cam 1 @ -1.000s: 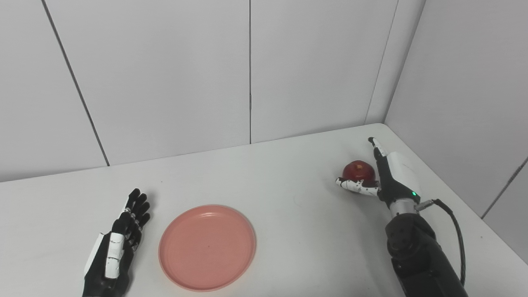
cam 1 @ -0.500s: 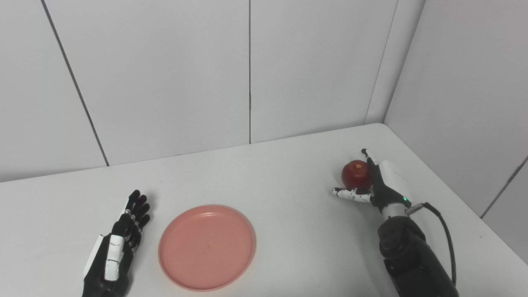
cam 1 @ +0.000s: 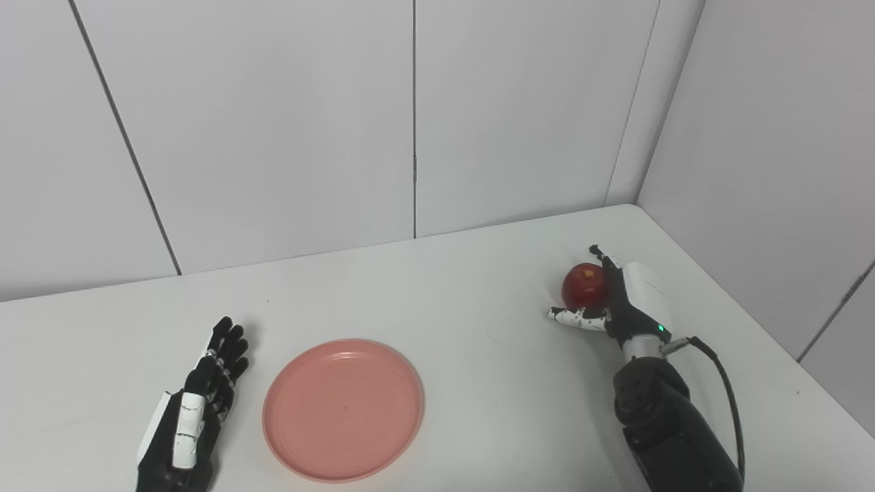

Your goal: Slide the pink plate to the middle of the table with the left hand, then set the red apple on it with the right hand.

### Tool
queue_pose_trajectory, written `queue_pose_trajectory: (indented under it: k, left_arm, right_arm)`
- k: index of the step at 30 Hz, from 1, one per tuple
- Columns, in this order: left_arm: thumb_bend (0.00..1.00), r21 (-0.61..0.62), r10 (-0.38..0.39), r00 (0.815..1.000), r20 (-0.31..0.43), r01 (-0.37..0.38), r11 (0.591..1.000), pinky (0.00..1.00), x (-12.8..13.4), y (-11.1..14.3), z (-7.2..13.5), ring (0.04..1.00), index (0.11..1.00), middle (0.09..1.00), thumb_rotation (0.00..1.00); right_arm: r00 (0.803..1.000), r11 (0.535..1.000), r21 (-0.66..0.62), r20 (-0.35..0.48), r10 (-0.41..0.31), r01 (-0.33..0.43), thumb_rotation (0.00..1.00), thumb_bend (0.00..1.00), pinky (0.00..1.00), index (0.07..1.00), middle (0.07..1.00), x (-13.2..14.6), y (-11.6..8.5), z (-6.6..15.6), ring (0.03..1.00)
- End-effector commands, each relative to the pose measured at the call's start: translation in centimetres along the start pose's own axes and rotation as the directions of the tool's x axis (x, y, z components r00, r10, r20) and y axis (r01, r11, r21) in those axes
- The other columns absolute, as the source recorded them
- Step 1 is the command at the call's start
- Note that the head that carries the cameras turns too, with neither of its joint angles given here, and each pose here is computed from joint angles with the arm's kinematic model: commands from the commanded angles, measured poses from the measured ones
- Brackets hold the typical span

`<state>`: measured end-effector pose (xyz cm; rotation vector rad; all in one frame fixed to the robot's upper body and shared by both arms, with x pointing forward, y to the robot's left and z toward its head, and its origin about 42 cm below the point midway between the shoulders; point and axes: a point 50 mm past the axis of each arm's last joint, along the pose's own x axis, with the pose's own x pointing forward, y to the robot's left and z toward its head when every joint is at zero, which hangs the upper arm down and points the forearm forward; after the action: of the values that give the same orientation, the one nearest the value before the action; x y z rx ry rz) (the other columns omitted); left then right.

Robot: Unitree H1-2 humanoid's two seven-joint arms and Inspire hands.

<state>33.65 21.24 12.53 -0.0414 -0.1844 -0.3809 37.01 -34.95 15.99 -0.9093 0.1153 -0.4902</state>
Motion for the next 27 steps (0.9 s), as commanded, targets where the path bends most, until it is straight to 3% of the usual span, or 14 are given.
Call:
queue_pose_trajectory:
  k: [1, 3, 5, 7, 8, 9, 11, 27]
  left_arm:
    - [0.76, -0.015, -0.003, 1.0, -0.022, 0.003, 1.0, 1.0, -0.81, -0.13, -0.81, 1.0, 1.0, 1.0, 1.0]
    - [0.76, -0.016, -0.004, 1.0, -0.023, 0.004, 1.0, 1.0, -0.8, -0.12, -0.87, 1.0, 1.0, 1.0, 1.0]
    - [0.76, -0.018, -0.007, 1.0, -0.022, 0.007, 1.0, 1.0, -0.8, -0.16, -0.9, 1.0, 1.0, 1.0, 1.0]
    - [0.76, -0.018, -0.007, 1.0, -0.02, 0.007, 1.0, 1.0, -0.81, -0.21, -0.9, 1.0, 1.0, 1.0, 1.0]
    - [0.76, -0.017, -0.008, 1.0, -0.02, 0.007, 1.0, 1.0, -0.82, -0.22, -0.89, 1.0, 1.0, 1.0, 1.0]
    - [0.76, -0.017, -0.008, 1.0, -0.02, 0.008, 1.0, 1.0, -0.83, -0.22, -0.89, 1.0, 1.0, 1.0, 1.0]
    - [0.76, -0.017, -0.006, 1.0, -0.02, 0.006, 1.0, 1.0, -0.8, -0.23, -0.92, 1.0, 1.0, 1.0, 1.0]
    - [0.77, -0.029, -0.006, 1.0, -0.014, 0.005, 1.0, 1.0, -0.68, -0.49, -1.1, 1.0, 1.0, 1.0, 1.0]
  right_arm:
    - [0.992, 0.995, 0.051, 0.086, -0.092, 0.087, 0.17, 0.82, 0.63, 0.804, 0.796, 0.94, -0.97, 1.8, 0.736]
    - [0.989, 0.991, 0.075, 0.089, -0.121, 0.115, 0.09, 0.76, 0.53, 0.752, 0.729, 0.92, -0.82, 1.65, 0.653]
    - [0.985, 0.985, 0.105, 0.088, -0.146, 0.137, 0.06, 0.74, 0.5, 0.732, 0.708, 0.9, -0.69, 1.52, 0.628]
    - [0.982, 0.98, 0.129, 0.085, -0.166, 0.154, 0.01, 0.61, 0.46, 0.607, 0.569, 0.88, -0.61, 1.45, 0.556]
    - [0.98, 0.977, 0.138, 0.087, -0.178, 0.165, 0.01, 0.57, 0.45, 0.564, 0.524, 0.9, -0.52, 1.37, 0.541]
    - [0.979, 0.975, 0.142, 0.089, -0.185, 0.171, 0.0, 0.53, 0.43, 0.549, 0.508, 0.93, -0.47, 1.31, 0.467]
    - [0.977, 0.973, 0.145, 0.092, -0.194, 0.179, 0.0, 0.51, 0.42, 0.541, 0.492, 1.02, -0.33, 1.17, 0.42]
    - [0.969, 0.967, 0.155, 0.112, -0.22, 0.202, 0.0, 0.51, 0.36, 0.545, 0.486, 0.95, -0.5, 1.24, 0.393]
